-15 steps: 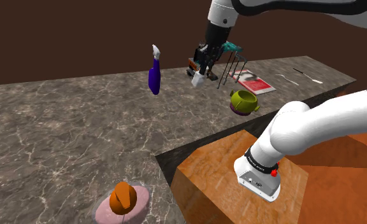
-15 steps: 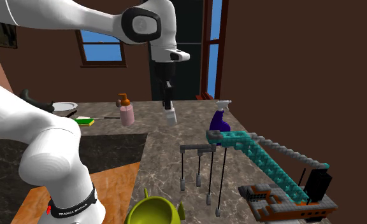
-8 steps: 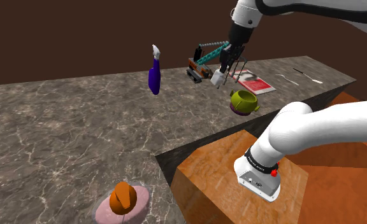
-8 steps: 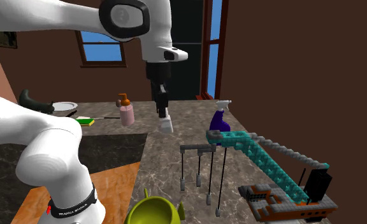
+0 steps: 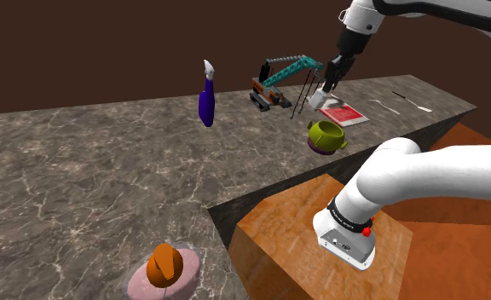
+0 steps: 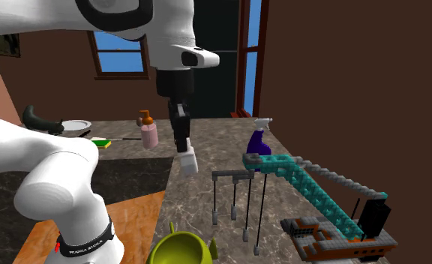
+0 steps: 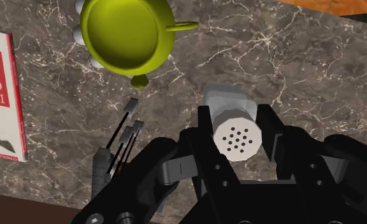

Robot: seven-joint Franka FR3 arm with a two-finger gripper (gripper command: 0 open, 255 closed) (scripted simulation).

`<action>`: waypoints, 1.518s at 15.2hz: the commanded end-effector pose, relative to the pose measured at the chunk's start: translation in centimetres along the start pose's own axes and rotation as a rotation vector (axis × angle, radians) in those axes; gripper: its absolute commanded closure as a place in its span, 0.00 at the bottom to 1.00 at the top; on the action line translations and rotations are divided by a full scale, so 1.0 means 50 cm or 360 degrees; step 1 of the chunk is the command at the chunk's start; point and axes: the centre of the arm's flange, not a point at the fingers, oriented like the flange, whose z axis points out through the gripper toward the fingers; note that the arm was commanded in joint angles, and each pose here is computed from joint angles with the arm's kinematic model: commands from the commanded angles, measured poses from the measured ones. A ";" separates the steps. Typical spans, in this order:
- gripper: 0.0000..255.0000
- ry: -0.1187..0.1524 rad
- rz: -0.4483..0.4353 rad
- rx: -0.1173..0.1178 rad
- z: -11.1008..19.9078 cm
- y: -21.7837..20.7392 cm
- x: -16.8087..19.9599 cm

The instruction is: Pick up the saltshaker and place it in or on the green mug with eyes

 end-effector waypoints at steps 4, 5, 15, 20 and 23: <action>1.00 -0.0001 -0.0002 0.0000 -0.005 0.122 -0.054; 1.00 -0.0001 -0.0002 0.0000 -0.008 0.146 -0.065; 1.00 -0.0001 -0.0002 0.0000 0.057 0.227 -0.100; 1.00 -0.0001 -0.0002 0.0000 0.110 0.227 -0.100; 1.00 -0.0001 -0.0002 0.0000 0.141 0.227 -0.100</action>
